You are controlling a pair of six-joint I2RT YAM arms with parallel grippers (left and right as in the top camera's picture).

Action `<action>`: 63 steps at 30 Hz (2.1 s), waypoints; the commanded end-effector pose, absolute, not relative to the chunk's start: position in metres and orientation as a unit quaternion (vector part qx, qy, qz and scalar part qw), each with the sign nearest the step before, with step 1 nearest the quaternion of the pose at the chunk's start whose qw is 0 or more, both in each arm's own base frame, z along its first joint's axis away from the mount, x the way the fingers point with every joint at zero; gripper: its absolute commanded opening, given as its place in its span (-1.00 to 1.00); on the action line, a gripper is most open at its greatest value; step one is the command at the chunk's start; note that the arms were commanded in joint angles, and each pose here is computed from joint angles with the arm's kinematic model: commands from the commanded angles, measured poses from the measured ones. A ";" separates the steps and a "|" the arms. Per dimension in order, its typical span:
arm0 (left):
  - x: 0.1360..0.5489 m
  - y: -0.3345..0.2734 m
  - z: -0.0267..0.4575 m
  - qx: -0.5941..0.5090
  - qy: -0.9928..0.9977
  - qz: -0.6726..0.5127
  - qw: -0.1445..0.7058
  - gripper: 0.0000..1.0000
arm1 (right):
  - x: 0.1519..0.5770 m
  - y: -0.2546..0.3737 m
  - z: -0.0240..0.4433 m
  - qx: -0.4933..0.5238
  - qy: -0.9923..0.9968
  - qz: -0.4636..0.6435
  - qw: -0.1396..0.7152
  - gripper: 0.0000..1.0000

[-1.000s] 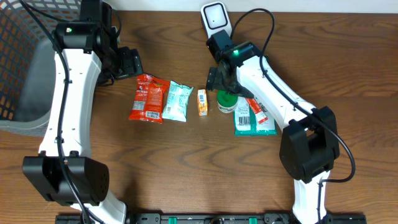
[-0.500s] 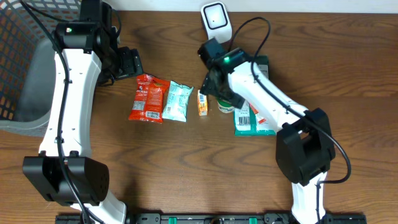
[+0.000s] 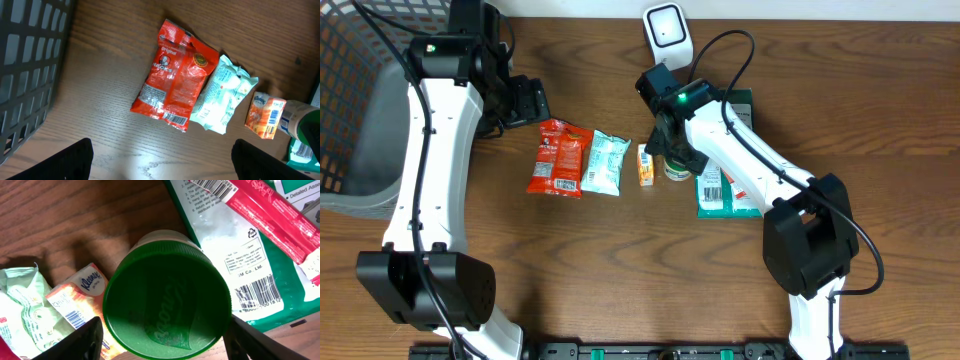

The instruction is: Scan the item barcode

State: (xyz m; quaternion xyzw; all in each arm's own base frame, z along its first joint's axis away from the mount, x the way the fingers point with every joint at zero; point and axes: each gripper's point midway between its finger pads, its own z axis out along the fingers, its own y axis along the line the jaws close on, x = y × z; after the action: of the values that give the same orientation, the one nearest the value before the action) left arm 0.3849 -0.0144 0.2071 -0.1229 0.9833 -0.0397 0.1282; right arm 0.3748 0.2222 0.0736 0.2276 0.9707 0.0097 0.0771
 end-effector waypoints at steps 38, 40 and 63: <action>0.385 -0.010 0.206 -0.124 0.984 -0.030 0.127 0.78 | 0.385 0.214 0.074 0.043 0.992 -0.028 0.112 -0.26; 0.385 -0.010 0.206 -0.124 0.984 -0.030 0.127 0.78 | 0.382 0.213 0.074 0.004 0.994 -0.035 0.106 0.23; 0.384 -0.010 0.206 -0.125 0.984 -0.030 0.127 0.78 | 0.398 0.192 0.138 -0.071 0.990 0.037 0.115 0.50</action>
State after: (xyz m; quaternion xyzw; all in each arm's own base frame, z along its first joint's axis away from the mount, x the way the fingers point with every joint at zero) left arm 0.3849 -0.0144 0.2071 -0.1229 0.9833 -0.0397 0.1282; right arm 0.3956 0.1876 0.1235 -0.0471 0.9934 0.0179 0.1032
